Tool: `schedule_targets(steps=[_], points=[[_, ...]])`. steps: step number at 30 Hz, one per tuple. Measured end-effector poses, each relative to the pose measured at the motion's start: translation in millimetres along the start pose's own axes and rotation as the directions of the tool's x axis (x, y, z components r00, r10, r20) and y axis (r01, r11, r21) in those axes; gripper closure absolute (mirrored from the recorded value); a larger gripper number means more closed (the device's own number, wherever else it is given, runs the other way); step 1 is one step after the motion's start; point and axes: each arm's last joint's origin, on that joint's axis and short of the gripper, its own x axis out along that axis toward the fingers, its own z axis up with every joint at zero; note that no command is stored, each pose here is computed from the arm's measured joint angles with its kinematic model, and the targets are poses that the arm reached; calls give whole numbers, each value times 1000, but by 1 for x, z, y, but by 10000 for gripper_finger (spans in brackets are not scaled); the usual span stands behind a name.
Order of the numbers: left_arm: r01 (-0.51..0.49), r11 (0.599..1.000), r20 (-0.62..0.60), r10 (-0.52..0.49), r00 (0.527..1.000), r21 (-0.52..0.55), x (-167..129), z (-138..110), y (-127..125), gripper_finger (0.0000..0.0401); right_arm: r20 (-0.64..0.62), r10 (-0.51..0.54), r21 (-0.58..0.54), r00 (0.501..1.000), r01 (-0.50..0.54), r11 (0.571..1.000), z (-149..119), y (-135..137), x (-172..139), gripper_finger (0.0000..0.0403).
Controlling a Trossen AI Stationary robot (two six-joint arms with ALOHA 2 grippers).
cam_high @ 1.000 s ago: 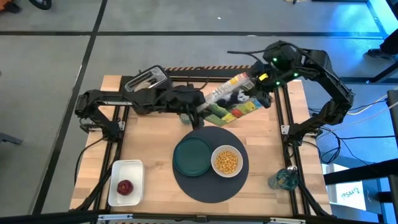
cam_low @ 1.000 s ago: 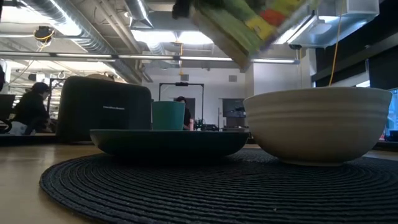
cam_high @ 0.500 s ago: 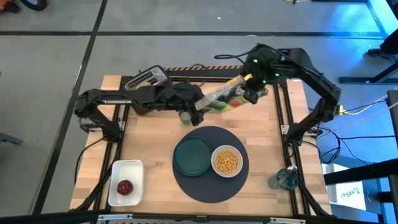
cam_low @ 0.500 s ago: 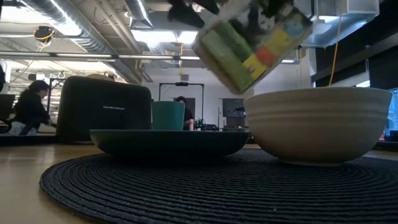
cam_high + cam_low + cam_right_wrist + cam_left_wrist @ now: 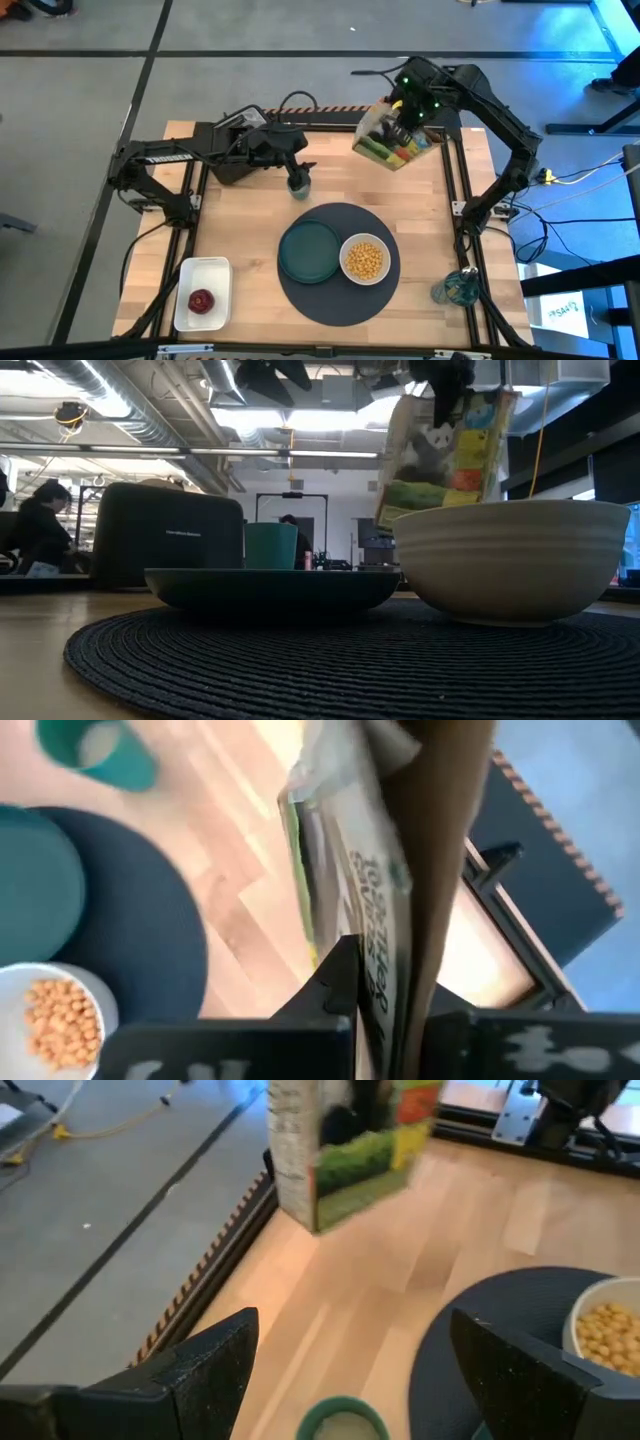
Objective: Arrange a breakfast setting
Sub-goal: Pour the cereal from the cereal box into the white bowl
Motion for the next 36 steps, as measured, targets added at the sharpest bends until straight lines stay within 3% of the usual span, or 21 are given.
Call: schedule_targets(steps=[5, 12, 21, 25, 36], points=[[35, 999, 13, -35, 999, -11, -5, 2, 3, 77, -116, -20, 93, 993, 31, 995, -8, -28, 26, 403], [39, 999, 58, -37, 998, -26, -21, 10, 10, 77, -321, -9, 194, 947, 75, 978, -31, -58, 73, 403], [12, 1000, 85, -12, 996, -1, -32, 16, 24, 77, -352, -5, 226, 936, 90, 970, -39, -75, 80, 386], [16, 1000, 92, -17, 996, 14, -34, 16, 25, 77, -352, -13, 223, 936, 98, 970, -39, -75, 80, 334], [22, 1000, 139, -22, 990, 1, -53, 17, 31, 77, -332, 19, 235, 943, 63, 970, -40, -72, 73, 126]])
